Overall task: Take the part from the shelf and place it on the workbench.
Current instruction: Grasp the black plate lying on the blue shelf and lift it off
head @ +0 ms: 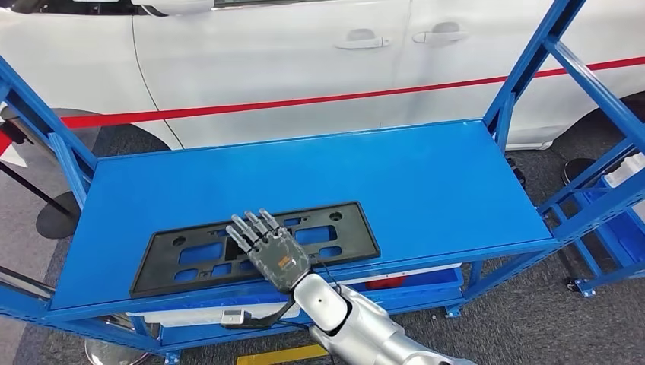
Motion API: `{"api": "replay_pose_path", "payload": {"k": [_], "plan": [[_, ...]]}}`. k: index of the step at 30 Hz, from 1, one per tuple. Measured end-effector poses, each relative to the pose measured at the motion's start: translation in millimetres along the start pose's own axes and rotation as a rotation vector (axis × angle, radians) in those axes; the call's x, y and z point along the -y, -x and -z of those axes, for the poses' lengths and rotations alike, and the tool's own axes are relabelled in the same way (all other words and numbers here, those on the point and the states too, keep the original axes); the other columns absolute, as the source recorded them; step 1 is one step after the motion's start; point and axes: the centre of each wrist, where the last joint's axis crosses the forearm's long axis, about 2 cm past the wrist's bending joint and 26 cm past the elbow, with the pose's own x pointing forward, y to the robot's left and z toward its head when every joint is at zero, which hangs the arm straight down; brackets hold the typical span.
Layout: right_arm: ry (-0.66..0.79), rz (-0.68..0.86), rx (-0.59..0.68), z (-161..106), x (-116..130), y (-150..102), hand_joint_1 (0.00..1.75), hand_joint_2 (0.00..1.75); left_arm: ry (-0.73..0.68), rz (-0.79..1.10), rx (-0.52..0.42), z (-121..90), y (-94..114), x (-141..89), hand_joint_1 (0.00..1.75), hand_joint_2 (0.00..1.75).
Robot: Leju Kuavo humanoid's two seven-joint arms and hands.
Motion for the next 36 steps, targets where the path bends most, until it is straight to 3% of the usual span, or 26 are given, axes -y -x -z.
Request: {"api": "replay_pose_path", "payload": {"k": [3,4,7,8,13,20,32,36], "plan": [[-0.08,-0.036,-0.039,5.8,-3.1,15.4,0.0,1.75,0.006,0.004,0.002,1.5,-2.0,1.0,0.0,0.0],[-0.108,-0.047,-0.05,7.0,-4.5,19.9,0.33,1.75,0.007,0.006,0.002,1.6,-2.2,1.1,0.0,0.0],[-0.184,-0.068,-0.08,12.4,-6.0,32.3,1.63,1.75,0.012,0.01,0.001,1.9,-2.7,2.3,0.0,0.0],[-0.214,-0.069,-0.092,14.1,-6.4,36.1,1.73,1.75,0.015,0.01,0.002,2.2,-3.1,3.0,0.0,0.0],[-0.328,-0.042,-0.154,20.8,-6.3,50.3,1.75,1.75,0.013,0.001,0.003,3.5,-4.9,4.0,0.0,0.0],[-0.352,-0.003,-0.189,19.6,-9.4,60.0,1.75,1.75,0.006,-0.004,-0.008,0.8,-1.2,3.0,0.0,0.0],[-0.257,0.046,-0.216,8.2,-16.8,72.3,1.75,1.75,-0.009,-0.01,-0.009,-1.1,1.3,3.1,0.0,0.0],[-0.154,0.134,-0.215,-3.7,-21.5,69.4,1.75,1.75,-0.023,-0.026,-0.006,-3.1,3.9,2.4,0.0,0.0]]}}
